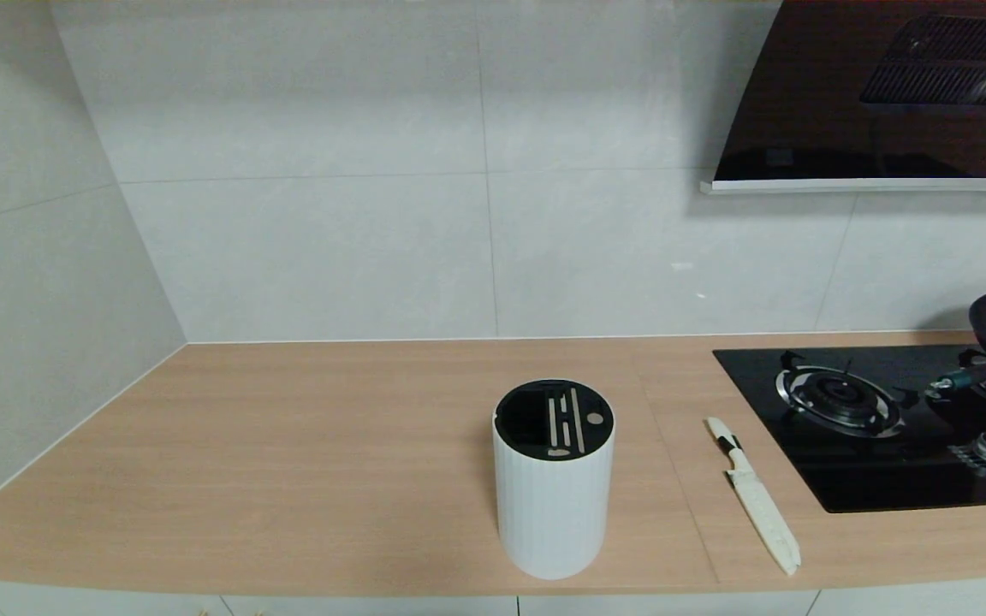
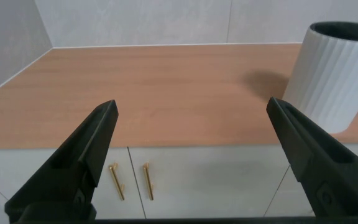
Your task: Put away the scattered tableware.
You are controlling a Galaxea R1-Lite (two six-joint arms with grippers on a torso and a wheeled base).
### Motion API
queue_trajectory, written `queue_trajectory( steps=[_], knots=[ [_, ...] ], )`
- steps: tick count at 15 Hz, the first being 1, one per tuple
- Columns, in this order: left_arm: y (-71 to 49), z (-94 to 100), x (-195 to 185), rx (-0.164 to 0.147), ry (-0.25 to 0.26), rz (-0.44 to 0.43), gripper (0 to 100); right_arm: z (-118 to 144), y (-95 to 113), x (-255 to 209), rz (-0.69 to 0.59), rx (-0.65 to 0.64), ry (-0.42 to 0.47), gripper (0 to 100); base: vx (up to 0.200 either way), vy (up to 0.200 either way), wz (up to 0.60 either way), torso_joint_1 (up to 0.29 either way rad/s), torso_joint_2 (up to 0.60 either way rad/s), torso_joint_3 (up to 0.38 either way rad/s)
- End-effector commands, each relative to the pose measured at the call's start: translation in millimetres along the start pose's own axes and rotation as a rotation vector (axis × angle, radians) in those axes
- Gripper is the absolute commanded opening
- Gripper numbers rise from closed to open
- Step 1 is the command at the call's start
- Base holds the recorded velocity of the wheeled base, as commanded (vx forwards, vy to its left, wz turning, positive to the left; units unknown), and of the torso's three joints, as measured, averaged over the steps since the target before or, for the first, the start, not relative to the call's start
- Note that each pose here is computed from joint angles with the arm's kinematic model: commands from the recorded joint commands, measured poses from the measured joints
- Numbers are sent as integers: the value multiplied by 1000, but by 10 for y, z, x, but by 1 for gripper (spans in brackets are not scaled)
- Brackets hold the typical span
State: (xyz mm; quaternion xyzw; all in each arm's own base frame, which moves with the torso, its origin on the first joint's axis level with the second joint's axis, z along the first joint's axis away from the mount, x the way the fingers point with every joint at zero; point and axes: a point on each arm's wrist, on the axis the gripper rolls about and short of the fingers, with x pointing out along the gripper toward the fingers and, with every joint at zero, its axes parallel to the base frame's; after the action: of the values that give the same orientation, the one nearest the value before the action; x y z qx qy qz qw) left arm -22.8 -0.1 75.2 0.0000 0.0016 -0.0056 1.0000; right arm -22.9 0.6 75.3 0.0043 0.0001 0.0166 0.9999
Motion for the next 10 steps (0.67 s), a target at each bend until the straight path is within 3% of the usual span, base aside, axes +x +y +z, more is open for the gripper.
queue_trajectory(
  steps=[1, 8, 10],
  knots=[
    [0, 0, 0, 0, 0, 1, 100, 0, 0, 1, 2, 1, 2, 100, 0, 0, 0, 0, 0, 0],
    [0, 0, 0, 0, 0, 1, 100, 6, -4, 1, -16, -55, -4, 100, 0, 0, 0, 0, 0, 0],
    [0, 0, 0, 0, 0, 1, 100, 272, 0, -50, -8, -43, -106, 100, 0, 0, 0, 0, 0, 0]
  ],
)
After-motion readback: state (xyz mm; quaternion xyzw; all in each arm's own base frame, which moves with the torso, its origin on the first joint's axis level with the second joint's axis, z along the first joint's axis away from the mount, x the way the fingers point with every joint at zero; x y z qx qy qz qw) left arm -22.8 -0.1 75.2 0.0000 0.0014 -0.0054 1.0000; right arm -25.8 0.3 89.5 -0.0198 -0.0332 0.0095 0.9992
